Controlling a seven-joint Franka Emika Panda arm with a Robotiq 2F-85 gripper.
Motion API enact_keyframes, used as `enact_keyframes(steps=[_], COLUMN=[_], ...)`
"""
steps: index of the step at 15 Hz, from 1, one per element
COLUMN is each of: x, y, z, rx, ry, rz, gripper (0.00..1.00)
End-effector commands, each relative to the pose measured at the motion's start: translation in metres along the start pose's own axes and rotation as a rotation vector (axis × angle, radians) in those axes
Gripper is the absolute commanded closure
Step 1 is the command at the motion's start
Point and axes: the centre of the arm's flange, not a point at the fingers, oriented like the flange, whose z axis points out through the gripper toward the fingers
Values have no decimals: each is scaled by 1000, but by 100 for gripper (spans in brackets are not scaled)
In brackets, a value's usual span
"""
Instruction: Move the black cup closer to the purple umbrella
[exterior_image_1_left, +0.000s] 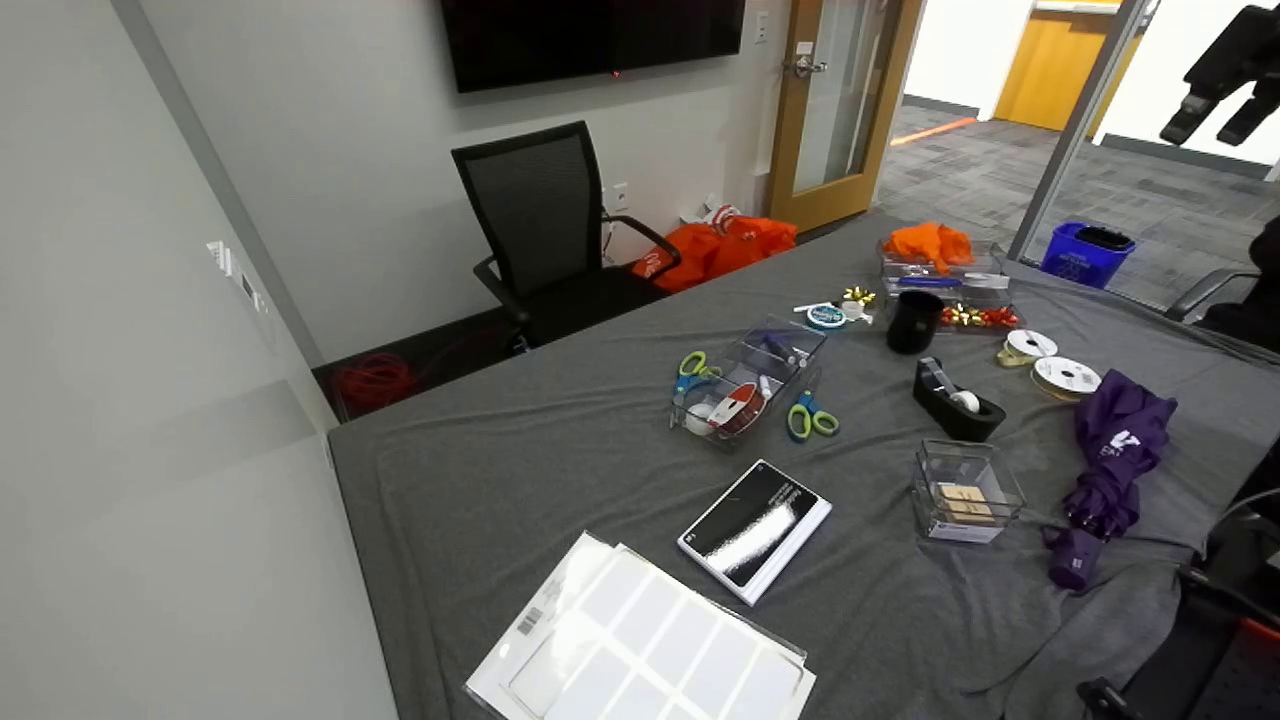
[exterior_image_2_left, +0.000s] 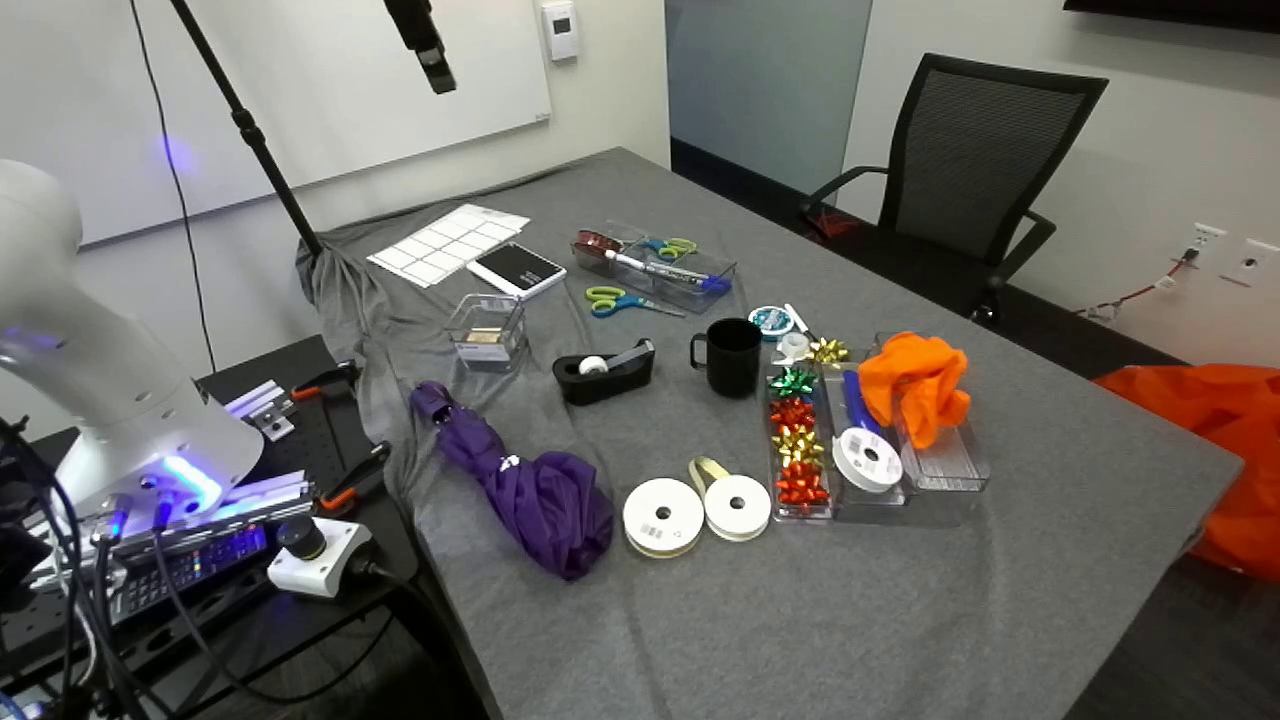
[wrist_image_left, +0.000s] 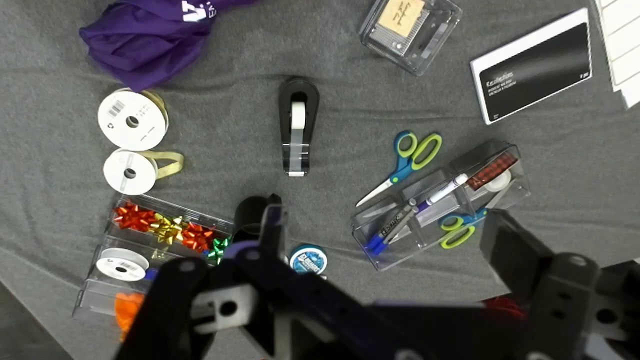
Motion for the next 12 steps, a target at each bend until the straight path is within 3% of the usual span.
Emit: enact_keyframes(steps=[1,5,8,9,10,12], x=[33,82,110,114,90,102], y=[-1,-10,-13,-17,-13,-18], z=[20,69,107,116,106,123], rx=[-14,31,-19,-36,-7,-22], ry=[25,105,93,83,86,71], rz=[55,218,362,396,333,373], gripper=[0,0,0,0,0,0])
